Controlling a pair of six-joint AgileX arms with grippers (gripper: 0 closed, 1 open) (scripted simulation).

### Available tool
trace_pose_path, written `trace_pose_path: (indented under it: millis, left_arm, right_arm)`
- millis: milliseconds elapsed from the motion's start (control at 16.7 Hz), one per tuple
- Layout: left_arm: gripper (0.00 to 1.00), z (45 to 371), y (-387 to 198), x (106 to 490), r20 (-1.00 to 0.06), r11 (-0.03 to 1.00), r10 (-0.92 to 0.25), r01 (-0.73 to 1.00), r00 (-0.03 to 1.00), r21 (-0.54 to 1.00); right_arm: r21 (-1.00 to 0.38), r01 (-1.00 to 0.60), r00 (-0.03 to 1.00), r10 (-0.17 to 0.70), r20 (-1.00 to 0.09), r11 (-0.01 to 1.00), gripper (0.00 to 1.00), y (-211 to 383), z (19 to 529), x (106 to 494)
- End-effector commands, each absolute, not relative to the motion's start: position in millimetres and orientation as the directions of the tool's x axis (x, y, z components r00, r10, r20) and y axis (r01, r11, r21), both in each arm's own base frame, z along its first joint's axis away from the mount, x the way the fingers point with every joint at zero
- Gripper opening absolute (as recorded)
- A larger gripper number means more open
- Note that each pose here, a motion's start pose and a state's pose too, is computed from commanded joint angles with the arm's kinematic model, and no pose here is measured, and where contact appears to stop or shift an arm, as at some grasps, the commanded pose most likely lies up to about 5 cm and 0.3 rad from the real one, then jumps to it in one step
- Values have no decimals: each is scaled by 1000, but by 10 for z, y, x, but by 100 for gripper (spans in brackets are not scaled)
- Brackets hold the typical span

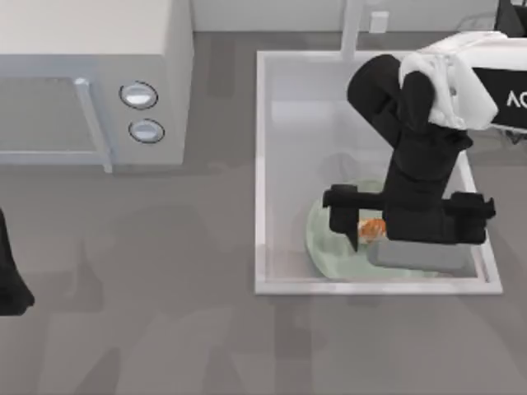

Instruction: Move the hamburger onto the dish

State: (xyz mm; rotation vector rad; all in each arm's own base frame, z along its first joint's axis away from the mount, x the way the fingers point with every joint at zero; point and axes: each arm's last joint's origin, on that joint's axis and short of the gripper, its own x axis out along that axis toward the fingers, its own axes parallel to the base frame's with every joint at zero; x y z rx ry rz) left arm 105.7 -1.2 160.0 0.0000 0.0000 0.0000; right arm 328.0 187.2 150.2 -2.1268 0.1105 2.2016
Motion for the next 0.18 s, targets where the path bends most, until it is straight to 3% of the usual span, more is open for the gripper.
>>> trace_pose_path:
  millis: [180]
  left_arm:
    - [100,1600,-12,1057,0,1000,0,0,1000,0]
  right_arm:
    - [-3,-106,-34,6,-999,-994,100,1872,1502,3280]
